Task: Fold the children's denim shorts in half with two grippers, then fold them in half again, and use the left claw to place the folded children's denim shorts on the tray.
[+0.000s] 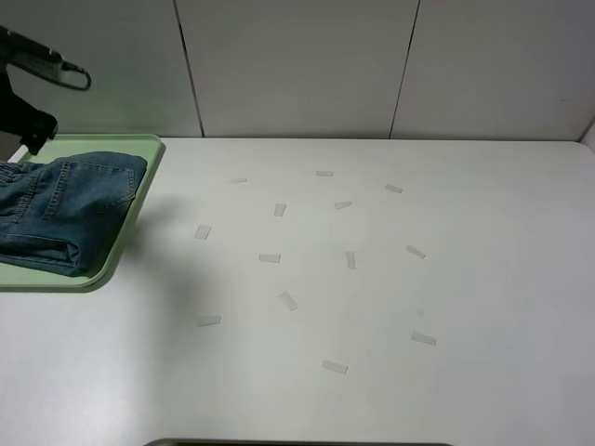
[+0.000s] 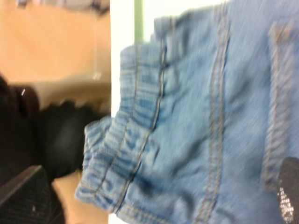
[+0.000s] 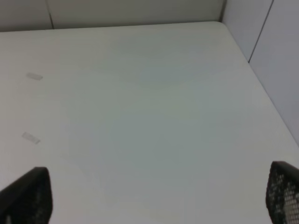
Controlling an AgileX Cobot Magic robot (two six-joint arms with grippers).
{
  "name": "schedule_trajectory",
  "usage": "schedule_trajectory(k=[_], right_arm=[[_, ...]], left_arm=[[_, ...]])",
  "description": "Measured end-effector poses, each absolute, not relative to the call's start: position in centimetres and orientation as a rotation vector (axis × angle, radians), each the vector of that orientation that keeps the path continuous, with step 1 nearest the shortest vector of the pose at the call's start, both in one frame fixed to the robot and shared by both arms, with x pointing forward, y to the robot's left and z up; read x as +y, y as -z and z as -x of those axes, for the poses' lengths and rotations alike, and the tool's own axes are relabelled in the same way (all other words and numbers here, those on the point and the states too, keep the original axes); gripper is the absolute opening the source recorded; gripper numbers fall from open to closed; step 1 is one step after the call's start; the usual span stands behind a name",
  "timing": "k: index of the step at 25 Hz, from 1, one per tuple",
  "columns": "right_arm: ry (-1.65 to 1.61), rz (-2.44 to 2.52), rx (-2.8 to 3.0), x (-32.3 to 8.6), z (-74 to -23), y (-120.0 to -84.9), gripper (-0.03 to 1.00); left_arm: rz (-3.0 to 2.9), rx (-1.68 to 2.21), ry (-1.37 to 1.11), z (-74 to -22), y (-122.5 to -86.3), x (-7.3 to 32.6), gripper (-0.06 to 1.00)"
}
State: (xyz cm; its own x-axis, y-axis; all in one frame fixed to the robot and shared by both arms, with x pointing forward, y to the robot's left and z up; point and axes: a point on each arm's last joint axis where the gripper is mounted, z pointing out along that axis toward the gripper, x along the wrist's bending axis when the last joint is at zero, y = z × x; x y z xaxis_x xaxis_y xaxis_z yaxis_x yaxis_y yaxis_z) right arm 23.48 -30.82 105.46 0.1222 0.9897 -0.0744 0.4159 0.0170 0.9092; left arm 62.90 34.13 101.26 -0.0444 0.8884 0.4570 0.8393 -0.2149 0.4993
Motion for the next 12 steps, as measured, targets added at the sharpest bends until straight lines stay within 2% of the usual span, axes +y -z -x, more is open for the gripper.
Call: schedule_trajectory(k=[5,8,12], right_arm=[[-0.839,-1.537,1.427,-30.8,-23.5,-105.5,0.69],[-0.839,-1.537,1.427,-30.8,-23.5,-105.5,0.69],[-0.839,-1.537,1.427,-30.8,-23.5,-105.5,0.69]], left_arm=[[-1.926,1.799,-1.135,-60.3,-105.9,33.2,0.97],[-1.867,1.728,-1.135,-58.7,-106.9,32.7,0.97],[-1.685,1.537,-1.163,-54.0,-109.7,31.6,0.97]])
